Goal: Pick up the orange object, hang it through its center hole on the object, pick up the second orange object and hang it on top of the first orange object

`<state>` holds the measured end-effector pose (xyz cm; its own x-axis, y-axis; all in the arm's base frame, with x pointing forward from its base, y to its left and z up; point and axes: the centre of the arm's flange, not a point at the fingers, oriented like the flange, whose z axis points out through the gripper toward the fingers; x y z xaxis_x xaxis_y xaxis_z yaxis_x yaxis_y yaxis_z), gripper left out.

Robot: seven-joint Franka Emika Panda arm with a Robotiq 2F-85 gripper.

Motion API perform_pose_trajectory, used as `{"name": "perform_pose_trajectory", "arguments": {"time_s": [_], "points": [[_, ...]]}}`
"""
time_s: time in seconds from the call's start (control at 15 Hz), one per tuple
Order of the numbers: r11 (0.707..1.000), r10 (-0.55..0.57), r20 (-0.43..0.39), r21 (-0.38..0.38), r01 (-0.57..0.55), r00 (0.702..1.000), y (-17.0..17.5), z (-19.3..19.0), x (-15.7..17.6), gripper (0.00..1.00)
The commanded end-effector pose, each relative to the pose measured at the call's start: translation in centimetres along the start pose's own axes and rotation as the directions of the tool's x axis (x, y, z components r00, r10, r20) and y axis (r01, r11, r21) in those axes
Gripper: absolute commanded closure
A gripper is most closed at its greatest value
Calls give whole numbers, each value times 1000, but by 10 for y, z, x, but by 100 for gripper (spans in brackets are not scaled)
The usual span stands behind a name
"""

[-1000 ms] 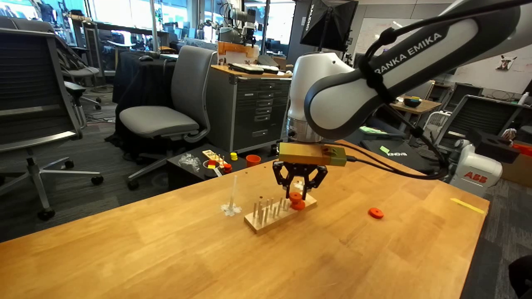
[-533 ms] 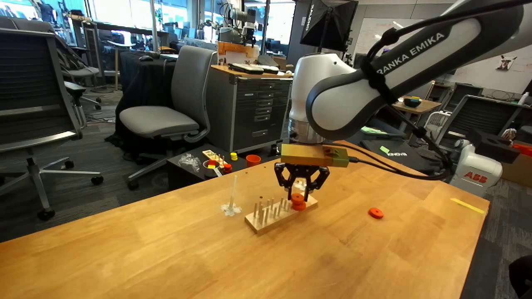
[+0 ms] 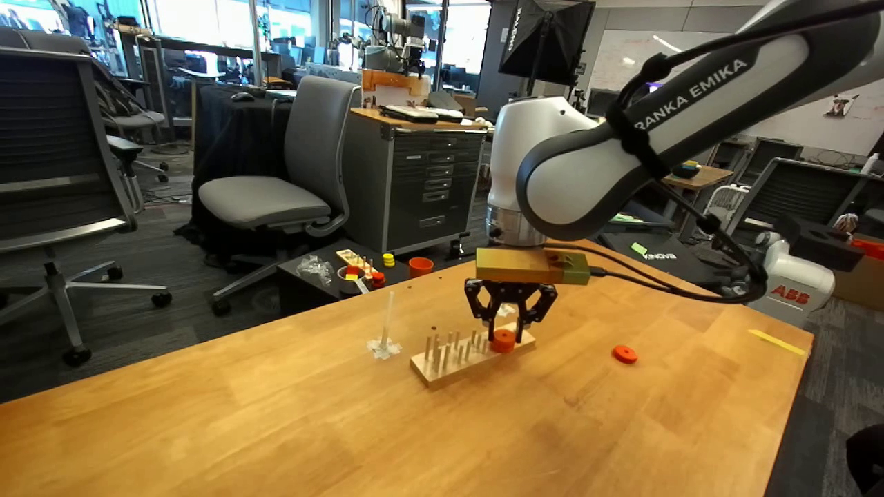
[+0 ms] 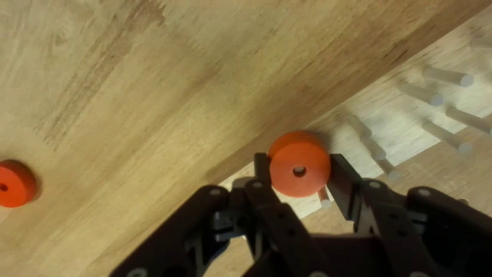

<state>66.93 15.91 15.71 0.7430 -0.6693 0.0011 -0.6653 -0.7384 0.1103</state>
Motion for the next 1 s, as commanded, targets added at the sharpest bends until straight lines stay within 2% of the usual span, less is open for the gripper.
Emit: {"name": "perform_pose_trajectory", "arguments": {"time_s": [0.0,0.07,0.13,0.2,0.27,0.47,0.93], "points": [[1000,18,12,-1,-18,1000,11,-5,-1,82],[1000,23,14,-3,-23,1000,11,-4,0,82],[1000,23,15,-5,-23,1000,10,-5,1,77],[1000,25,18,-4,-24,1000,10,-6,2,38],[1000,5,0,-2,-5,1000,3,0,3,57],[1000,9,3,-6,-9,1000,5,2,4,37],[1000,10,3,-6,-10,1000,5,3,4,37]]}}
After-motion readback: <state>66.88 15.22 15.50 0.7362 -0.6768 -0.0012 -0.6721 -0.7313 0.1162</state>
